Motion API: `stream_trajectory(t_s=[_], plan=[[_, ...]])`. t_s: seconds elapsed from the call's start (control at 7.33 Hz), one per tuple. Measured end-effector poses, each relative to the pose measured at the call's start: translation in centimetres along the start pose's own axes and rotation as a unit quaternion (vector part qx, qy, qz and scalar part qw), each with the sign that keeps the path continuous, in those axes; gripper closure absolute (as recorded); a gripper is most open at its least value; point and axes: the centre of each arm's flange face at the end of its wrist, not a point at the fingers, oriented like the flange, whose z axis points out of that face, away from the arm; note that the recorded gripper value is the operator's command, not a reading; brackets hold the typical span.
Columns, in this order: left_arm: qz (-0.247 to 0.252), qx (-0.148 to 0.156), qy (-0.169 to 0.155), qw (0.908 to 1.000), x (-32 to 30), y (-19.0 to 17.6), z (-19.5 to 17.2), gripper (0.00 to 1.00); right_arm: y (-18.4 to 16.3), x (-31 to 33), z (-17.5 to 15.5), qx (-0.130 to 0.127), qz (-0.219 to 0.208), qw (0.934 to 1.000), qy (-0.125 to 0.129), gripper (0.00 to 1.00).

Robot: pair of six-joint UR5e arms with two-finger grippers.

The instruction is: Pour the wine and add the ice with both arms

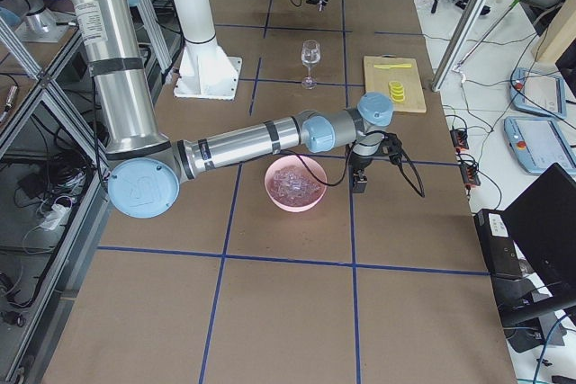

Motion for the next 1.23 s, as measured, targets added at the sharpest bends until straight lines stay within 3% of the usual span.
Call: stream_trajectory(t_s=[0.27,0.55,1.23], plan=[[-0.023,0.016,-0.023,0.9993,-0.5,1.0,-0.5,1.0,0.0,-0.2,-0.2,0.002,-0.001,1.0,-0.001,0.0],[-0.048,0.02,-0.025,0.9983,0.8,3.1,-1.6,1.0,-0.1,-0.4,-0.3,0.003,0.001,1.0,-0.002,0.0],[-0.065,-0.024,-0.007,0.9976,0.6,7.7,-4.8,1.0,0.0,-0.5,-0.4,0.004,0.001,1.0,-0.002,0.0]])
